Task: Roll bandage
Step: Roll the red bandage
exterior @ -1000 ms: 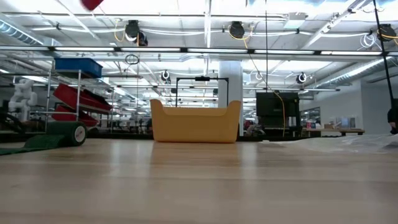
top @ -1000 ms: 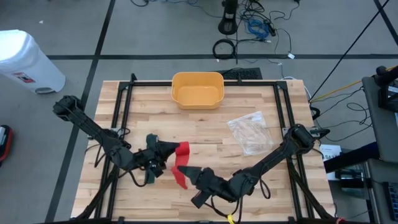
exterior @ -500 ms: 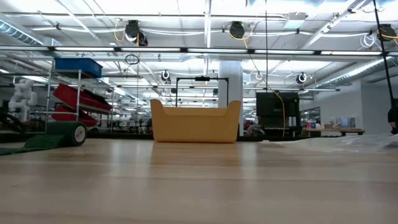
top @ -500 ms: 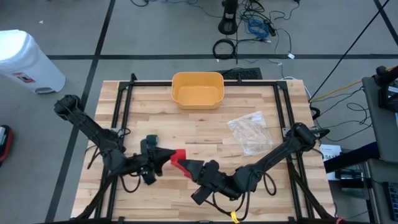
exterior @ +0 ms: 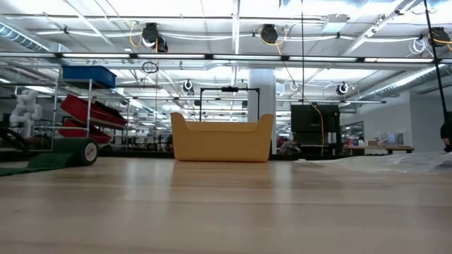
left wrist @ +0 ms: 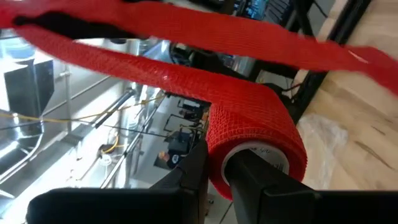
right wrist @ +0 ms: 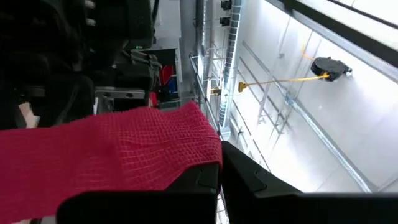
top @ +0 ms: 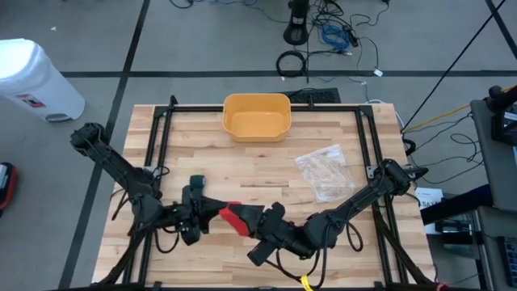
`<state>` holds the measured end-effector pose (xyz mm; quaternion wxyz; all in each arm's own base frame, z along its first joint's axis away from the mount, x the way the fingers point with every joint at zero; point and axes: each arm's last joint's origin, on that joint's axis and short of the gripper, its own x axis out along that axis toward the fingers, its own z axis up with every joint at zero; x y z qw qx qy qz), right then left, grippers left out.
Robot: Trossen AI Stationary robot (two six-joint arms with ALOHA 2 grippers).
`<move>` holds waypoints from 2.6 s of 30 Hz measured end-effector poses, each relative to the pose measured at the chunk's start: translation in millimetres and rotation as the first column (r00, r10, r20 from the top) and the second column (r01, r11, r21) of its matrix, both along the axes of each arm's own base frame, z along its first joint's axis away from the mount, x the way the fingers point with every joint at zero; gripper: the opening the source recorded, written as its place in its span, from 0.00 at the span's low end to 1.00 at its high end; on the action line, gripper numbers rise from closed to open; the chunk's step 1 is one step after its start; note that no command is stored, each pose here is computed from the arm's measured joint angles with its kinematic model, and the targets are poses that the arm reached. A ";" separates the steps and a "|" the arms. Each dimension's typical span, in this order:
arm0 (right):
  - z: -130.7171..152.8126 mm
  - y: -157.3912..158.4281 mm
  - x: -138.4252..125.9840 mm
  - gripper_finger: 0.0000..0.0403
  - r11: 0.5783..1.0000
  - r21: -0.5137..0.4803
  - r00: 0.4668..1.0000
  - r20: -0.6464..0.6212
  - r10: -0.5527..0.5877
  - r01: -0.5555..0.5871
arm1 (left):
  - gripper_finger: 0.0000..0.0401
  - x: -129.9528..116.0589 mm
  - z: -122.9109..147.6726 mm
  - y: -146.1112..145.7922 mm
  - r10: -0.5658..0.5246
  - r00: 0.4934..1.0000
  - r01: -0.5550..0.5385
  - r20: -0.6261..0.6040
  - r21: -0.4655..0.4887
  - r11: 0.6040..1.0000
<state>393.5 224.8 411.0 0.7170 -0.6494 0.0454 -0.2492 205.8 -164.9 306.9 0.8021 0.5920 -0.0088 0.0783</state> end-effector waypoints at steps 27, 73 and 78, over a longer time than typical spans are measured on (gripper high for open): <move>21.8 -40.2 1.8 0.00 0.993 0.115 0.996 0.071 -0.050 0.042 | 0.14 1.0 -9.3 -4.1 -0.121 0.990 0.123 -0.073 0.031 0.992; 26.4 -172.3 5.4 0.00 0.639 0.757 0.991 0.097 0.091 -0.133 | 0.14 1.2 -16.1 -7.3 -0.231 0.966 0.235 -0.120 0.018 0.972; 22.9 -178.7 5.1 0.00 0.582 0.804 0.992 0.085 0.088 -0.121 | 0.14 1.7 -17.0 -8.2 -0.271 0.955 0.276 -0.123 0.020 0.961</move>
